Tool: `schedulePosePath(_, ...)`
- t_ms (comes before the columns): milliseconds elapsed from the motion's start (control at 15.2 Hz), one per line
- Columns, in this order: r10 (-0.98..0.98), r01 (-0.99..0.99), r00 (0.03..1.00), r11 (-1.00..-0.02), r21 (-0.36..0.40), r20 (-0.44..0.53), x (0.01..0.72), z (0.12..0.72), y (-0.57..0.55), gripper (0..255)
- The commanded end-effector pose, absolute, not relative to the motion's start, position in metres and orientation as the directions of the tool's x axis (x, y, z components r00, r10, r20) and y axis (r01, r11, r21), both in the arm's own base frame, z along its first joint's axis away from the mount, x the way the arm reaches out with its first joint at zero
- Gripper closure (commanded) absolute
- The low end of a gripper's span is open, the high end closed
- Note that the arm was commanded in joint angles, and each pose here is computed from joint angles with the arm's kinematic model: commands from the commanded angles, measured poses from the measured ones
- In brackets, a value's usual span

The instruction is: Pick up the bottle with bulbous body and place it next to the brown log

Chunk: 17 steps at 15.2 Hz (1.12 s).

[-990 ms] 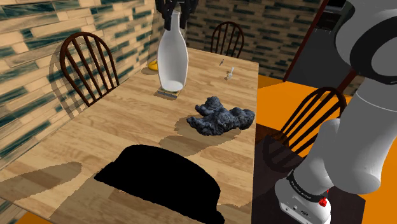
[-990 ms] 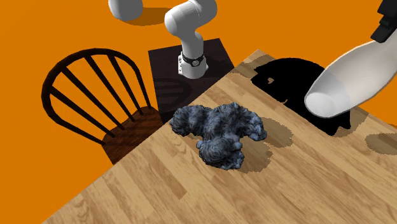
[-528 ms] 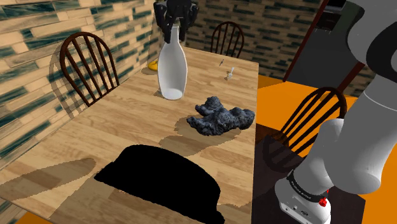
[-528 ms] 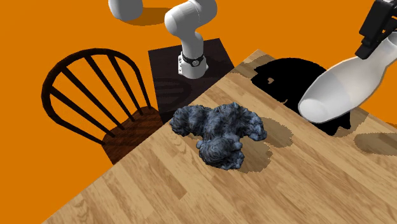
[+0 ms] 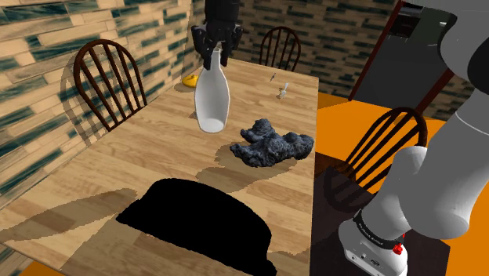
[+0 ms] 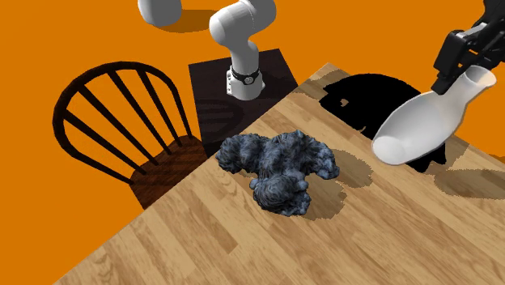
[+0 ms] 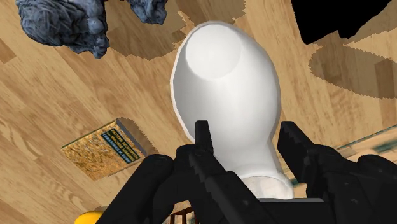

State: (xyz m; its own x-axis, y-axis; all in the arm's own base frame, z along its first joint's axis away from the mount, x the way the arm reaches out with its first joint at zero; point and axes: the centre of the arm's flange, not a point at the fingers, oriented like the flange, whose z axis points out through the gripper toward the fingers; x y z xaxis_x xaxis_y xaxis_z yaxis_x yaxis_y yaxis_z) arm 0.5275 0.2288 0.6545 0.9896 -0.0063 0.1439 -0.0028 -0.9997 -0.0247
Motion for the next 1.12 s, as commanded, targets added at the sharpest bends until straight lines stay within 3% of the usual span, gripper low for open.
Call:
schedulePosePath(0, -0.006, -0.003, 0.989, -1.000, -0.025, 0.145, 0.527, 0.644, 0.229, 255)
schedulePosePath(1056, -0.006, -0.003, 0.989, -1.000, -0.025, 0.145, 0.527, 0.560, 0.229, 255)
